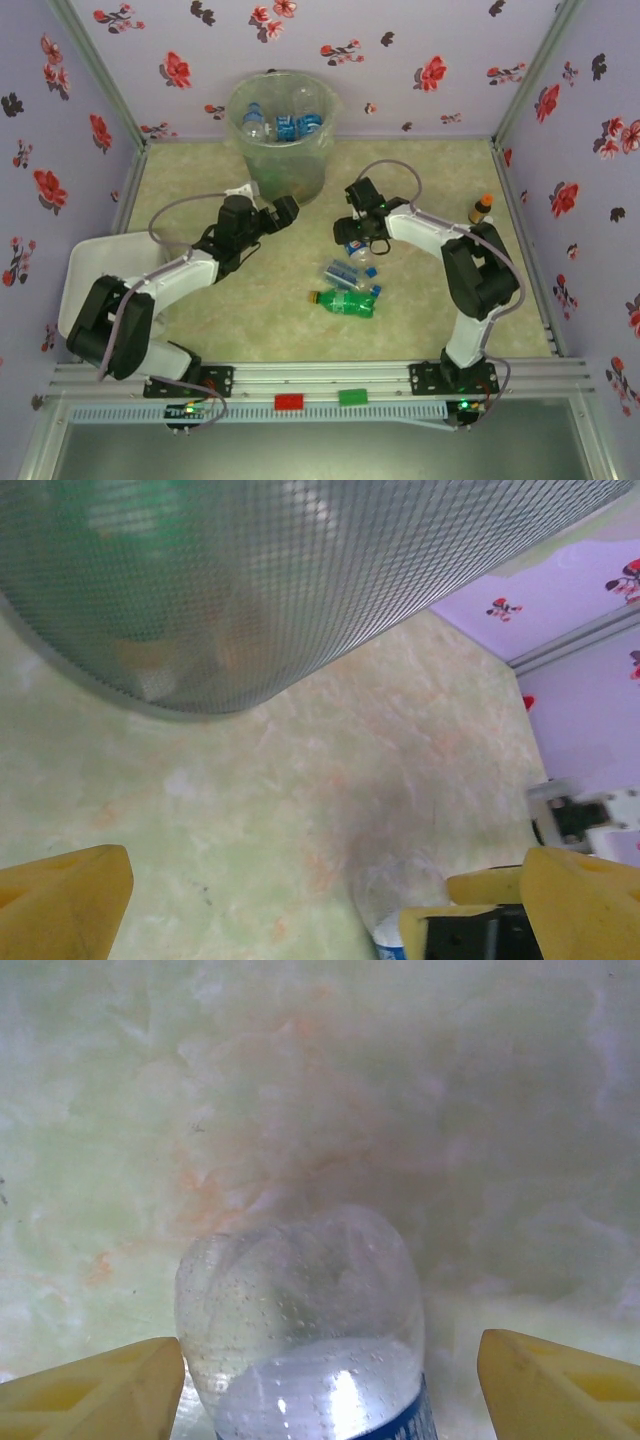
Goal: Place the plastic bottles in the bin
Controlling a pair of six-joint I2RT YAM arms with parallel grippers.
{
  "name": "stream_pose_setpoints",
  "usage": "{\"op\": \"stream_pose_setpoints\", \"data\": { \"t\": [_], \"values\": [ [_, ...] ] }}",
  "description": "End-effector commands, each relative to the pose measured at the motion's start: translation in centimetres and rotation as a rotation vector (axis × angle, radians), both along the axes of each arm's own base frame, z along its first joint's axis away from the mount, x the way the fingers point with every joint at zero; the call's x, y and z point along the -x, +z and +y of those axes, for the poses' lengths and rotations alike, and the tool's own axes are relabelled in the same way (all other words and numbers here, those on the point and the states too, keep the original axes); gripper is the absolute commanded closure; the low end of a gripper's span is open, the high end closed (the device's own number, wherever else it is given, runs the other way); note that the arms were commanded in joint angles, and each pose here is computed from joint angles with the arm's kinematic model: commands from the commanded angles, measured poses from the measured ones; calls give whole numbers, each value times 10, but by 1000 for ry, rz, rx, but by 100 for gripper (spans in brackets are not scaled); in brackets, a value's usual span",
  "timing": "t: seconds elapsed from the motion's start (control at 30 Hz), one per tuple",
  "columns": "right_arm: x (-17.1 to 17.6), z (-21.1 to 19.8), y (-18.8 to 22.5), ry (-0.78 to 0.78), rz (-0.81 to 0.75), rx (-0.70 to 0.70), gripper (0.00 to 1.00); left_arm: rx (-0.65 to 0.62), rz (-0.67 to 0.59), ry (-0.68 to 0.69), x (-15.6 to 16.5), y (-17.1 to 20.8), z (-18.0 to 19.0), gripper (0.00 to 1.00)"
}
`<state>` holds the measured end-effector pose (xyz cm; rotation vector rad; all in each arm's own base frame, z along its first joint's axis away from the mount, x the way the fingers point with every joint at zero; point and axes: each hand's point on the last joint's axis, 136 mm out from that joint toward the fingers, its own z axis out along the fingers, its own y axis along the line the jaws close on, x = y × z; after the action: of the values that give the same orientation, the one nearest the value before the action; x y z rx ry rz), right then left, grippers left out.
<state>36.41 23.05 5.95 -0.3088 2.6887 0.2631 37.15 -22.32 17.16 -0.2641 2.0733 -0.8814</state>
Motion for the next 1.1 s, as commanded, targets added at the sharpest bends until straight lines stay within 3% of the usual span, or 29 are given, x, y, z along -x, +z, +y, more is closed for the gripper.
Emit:
{"op": "stream_pose_setpoints", "data": {
  "t": [0.0,0.3,0.7,0.9,1.07],
  "values": [
    [1,-2,-9,20,15,81,22,0,-15,-21,-3,7,-6,0],
    [1,-19,-25,-2,31,225,24,-10,1,-22,-2,2,-6,0],
    [-14,-20,8,-72,-103,174,43,3,-21,-62,-1,7,-12,0],
    [-24,-16,75,-127,-281,24,47,60,-84,-209,12,18,-40,0],
    [-27,4,137,-137,-394,-240,49,109,-127,-364,31,24,-75,0]
  ]
}}
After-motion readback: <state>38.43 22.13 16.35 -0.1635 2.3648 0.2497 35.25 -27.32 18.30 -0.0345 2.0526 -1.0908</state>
